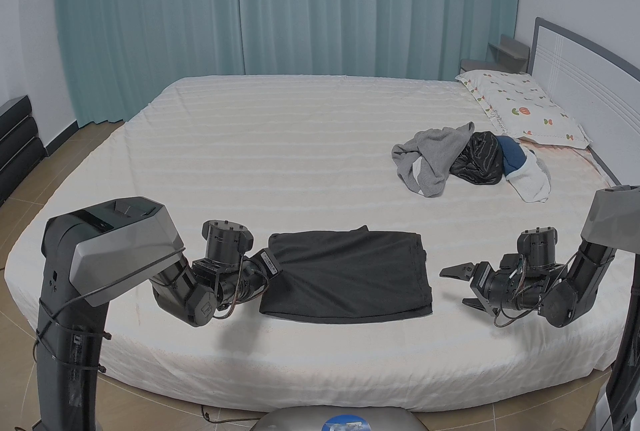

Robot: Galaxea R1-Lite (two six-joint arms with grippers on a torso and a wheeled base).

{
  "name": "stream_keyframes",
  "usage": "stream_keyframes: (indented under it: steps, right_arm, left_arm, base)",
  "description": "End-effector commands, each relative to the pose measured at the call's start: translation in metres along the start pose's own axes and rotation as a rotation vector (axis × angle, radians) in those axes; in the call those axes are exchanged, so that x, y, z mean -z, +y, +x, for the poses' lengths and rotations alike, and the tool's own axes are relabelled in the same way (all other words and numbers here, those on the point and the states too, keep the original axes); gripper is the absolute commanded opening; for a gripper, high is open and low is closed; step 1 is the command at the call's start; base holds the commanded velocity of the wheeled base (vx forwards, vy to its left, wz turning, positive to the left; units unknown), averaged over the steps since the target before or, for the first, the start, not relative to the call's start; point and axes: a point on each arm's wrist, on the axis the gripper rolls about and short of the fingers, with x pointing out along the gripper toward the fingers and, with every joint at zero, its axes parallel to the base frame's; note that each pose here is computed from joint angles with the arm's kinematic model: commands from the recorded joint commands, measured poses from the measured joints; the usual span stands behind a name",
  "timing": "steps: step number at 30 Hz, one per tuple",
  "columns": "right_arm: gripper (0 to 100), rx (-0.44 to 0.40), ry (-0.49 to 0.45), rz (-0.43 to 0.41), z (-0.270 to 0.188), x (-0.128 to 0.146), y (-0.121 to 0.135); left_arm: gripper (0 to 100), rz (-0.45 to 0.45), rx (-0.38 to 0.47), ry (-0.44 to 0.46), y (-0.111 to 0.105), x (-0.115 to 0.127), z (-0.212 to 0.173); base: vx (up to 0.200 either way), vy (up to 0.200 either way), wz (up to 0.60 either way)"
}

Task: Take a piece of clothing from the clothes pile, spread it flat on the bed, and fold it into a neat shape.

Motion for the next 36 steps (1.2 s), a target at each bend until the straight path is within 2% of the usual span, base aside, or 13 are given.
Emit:
stream_keyframes:
  steps: [1,25,36]
  right_arm:
    - [100,0.0,0.002,0.002,0.0,0.0,0.0]
    - [100,0.0,0.004,0.001,0.001,0.001,0.0]
    - [100,-0.001,0.009,-0.001,0.001,0.002,0.0]
  left_arm:
    - [0,-0.028,0.005,-0.016,-0.001,-0.006,-0.003]
    - [0,-0.041,-0.042,-0.031,0.007,-0.008,-0.011]
    - [0,-0.081,-0.053,-0.047,0.011,-0.016,-0.021]
  base:
    - [0.0,0.0,0.0]
    - [0.0,0.2,0.0]
    - [0.0,0.2,0.0]
